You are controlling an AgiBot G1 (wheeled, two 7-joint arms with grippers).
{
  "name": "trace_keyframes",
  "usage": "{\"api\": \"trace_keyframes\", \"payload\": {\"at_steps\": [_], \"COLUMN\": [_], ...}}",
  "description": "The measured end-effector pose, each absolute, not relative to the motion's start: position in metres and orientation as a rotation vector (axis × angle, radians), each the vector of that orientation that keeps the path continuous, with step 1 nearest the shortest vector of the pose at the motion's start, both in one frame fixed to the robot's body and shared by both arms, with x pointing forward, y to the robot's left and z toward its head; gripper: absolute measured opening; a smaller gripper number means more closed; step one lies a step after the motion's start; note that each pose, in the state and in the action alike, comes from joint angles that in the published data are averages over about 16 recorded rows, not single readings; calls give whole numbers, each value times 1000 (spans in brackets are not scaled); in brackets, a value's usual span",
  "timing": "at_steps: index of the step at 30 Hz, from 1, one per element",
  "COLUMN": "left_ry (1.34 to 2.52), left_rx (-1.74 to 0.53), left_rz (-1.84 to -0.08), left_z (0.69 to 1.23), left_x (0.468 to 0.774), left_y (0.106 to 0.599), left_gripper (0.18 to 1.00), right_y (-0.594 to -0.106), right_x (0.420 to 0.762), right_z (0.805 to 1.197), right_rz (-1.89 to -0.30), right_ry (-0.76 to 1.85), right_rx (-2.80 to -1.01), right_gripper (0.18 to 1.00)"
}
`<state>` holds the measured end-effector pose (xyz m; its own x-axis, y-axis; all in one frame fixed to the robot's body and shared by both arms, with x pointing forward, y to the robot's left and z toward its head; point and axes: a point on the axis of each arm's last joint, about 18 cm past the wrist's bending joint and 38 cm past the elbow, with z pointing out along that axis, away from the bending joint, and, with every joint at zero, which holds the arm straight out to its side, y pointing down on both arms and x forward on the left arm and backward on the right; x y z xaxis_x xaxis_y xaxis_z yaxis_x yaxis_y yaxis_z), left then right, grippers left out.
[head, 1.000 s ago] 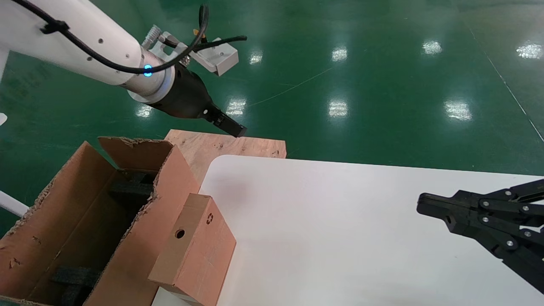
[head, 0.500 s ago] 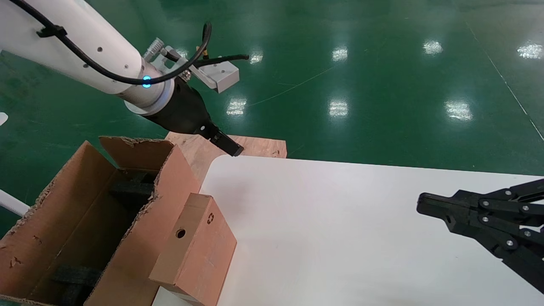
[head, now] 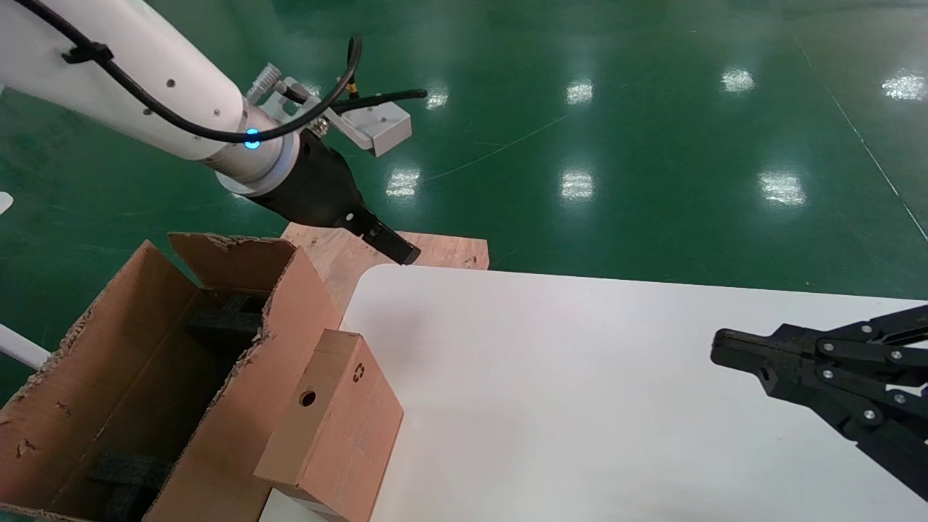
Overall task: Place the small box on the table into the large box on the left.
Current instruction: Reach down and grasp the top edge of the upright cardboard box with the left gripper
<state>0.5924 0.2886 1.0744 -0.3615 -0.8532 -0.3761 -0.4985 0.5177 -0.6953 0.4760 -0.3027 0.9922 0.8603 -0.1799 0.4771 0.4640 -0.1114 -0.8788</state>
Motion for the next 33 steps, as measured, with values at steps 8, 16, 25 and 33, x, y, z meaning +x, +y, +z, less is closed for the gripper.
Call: {"api": "trace_keyframes", "payload": {"at_steps": [8, 16, 25, 33], "left_ry": [2028, 2047, 2105, 2151], "left_rx": [-1206, -1343, -1439, -1495], "left_rz": [-585, -477, -365, -295], "left_z": [1078, 1070, 1048, 1025], "left_x": [597, 593, 576, 564], "left_y": [278, 275, 280, 288], "left_gripper": [1000, 1000, 1000, 1000], "right_y": [-303, -303, -303, -303], "right_x": [476, 476, 476, 476], "right_z": [992, 992, 992, 992], "right_rz": [-553, -553, -553, -553], "right_ry": [-228, -228, -228, -228], "right_rx": [-1594, -1594, -1594, -1594], "right_gripper": [191, 191, 191, 191]}}
